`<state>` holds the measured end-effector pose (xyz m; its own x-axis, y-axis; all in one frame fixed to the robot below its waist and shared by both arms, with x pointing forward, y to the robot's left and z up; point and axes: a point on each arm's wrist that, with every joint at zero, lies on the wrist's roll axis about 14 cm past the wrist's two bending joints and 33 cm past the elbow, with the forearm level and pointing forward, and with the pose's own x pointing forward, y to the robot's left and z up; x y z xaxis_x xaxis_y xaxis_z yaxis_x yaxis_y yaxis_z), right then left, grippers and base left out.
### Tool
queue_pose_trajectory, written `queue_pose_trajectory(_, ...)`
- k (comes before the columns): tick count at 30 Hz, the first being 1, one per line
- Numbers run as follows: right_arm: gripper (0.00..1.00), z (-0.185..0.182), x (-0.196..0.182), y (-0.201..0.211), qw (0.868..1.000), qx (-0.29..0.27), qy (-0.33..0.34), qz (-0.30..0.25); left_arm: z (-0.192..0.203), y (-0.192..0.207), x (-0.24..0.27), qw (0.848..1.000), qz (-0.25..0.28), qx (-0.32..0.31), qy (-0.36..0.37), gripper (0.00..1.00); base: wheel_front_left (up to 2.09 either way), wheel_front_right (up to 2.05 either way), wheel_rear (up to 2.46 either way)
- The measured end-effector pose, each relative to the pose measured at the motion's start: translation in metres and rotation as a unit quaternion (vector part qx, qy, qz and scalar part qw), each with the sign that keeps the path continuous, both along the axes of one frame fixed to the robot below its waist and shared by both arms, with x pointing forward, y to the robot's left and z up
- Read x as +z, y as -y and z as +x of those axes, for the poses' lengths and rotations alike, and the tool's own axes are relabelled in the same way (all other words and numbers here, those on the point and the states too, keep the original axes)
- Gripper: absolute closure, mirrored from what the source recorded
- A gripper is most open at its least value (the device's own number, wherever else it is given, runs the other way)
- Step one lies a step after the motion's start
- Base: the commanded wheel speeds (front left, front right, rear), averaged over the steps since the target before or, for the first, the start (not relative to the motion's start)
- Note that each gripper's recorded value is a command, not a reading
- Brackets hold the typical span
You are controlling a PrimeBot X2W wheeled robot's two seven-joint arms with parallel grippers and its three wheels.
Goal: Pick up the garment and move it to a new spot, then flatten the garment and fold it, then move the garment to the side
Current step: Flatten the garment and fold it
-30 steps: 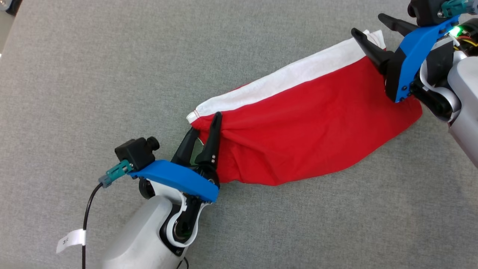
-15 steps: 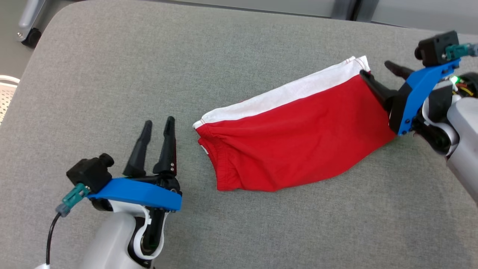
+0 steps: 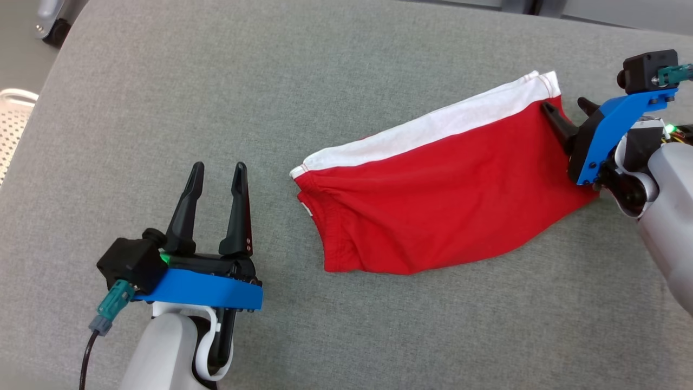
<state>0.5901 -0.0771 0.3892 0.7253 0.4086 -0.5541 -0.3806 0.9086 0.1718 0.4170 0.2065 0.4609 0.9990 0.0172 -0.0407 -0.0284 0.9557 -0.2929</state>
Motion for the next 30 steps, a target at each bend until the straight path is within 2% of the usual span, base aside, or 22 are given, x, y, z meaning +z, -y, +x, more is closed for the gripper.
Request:
queue_pose_trajectory(5, 0.00, -0.001, -0.021, -0.008, 0.999, -0.007, -0.032, -0.012, -0.003, -0.003, -0.007, 1.000, 0.007, 0.009, -0.011, 0.00, 0.00, 0.00, 0.00)
queue_pose_trajectory(11, 0.00, -0.006, -0.033, -0.029, 0.998, 0.014, -0.058, -0.031, -0.005, -0.002, -0.010, 1.000, 0.005, 0.010, -0.015, 0.00, 0.00, 0.00, 0.00)
queue_pose_trajectory(12, 0.77, -0.008, -0.034, -0.031, 0.997, 0.019, -0.060, -0.035, -0.006, -0.002, -0.009, 1.000, 0.004, 0.011, -0.015, 0.00, 0.00, 0.00, 0.00)
queue_pose_trajectory(13, 1.00, -0.009, -0.034, -0.034, 0.997, 0.025, -0.060, -0.038, -0.006, -0.002, -0.009, 1.000, 0.002, 0.011, -0.014, 0.00, 0.00, 0.00, 0.00)
queue_pose_trajectory(18, 1.00, -0.015, -0.032, -0.044, 0.997, 0.038, -0.049, -0.034, -0.006, -0.001, -0.007, 1.000, -0.004, 0.011, -0.012, 0.00, 0.00, 0.00, 0.00)
queue_pose_trajectory(22, 1.00, -0.012, -0.023, -0.032, 0.999, 0.017, -0.020, -0.025, -0.007, 0.001, -0.005, 1.000, -0.008, 0.007, -0.009, 0.00, 0.00, 0.00, 0.00)
queue_pose_trajectory(25, 1.00, -0.010, -0.016, -0.010, 1.000, -0.009, 0.000, -0.025, -0.009, 0.003, -0.003, 1.000, -0.007, 0.002, -0.006, 0.00, 0.00, 0.00, 0.00)
queue_pose_trajectory(30, 1.00, -0.010, 0.000, 0.049, 0.996, -0.066, 0.038, -0.045, -0.009, 0.011, 0.003, 1.000, -0.009, -0.013, 0.003, 0.00, 0.00, 0.00, 0.00)
